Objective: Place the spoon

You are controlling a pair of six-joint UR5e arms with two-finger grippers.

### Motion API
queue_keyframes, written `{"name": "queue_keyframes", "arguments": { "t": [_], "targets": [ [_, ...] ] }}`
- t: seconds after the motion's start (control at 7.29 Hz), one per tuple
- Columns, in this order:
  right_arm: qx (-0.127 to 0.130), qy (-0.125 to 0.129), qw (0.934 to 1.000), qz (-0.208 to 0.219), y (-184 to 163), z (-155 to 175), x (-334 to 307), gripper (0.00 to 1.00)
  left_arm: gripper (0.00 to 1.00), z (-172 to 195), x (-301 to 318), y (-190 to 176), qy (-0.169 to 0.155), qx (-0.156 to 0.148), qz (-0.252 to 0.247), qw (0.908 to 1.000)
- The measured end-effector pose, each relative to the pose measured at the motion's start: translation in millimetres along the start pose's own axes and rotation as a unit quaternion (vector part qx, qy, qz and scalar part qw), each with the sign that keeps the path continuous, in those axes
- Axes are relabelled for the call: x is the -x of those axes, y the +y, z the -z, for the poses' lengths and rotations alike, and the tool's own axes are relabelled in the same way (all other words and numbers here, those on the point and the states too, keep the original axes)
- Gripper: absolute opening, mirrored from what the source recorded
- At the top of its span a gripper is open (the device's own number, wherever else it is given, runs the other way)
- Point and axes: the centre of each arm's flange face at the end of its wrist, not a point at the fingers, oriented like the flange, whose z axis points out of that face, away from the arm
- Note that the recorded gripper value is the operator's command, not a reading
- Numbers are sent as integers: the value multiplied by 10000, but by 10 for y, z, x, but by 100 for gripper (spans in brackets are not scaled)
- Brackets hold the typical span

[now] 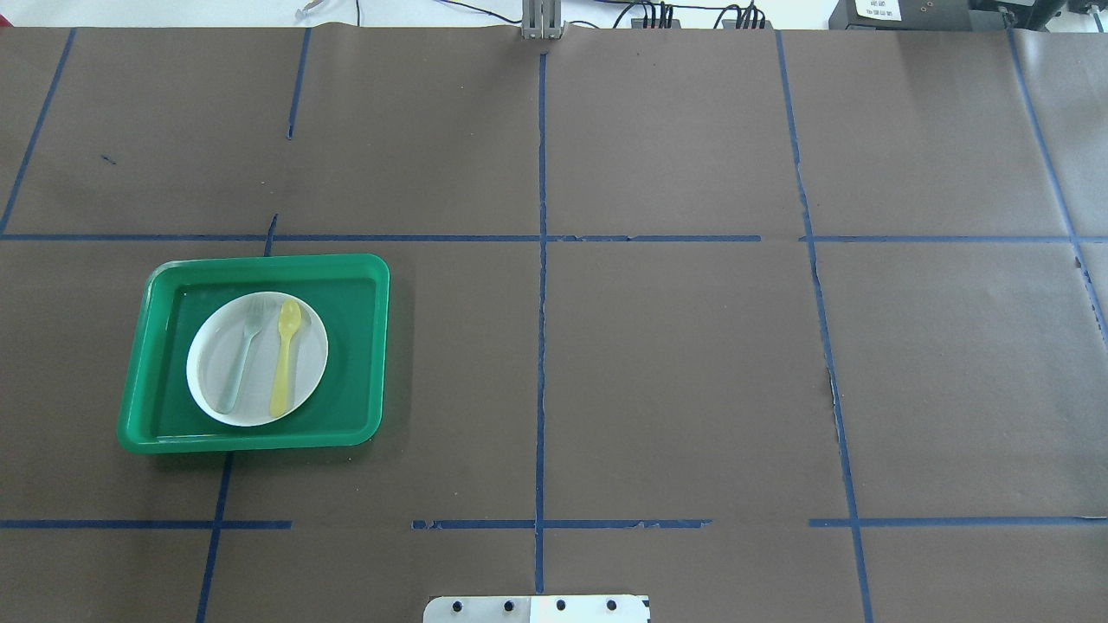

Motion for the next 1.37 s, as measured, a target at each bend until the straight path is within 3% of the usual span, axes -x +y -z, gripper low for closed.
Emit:
{"name": "queue_keyframes", "arguments": {
  "t": [0.27,0.69,0.96,1.37],
  "targets": [
    [0,0,10000,1,0,0,0,100,100,78,-65,-117,-8,-92,-87,9999],
    [0,0,10000,3,0,0,0,100,100,270,-557,-498,145,-610,-586,9963],
    [0,0,10000,2,0,0,0,100,100,281,-1336,-686,246,-686,-347,9967],
    [0,0,10000,0,0,0,0,100,100,125,-2692,-984,61,-817,152,9965]
  ]
}}
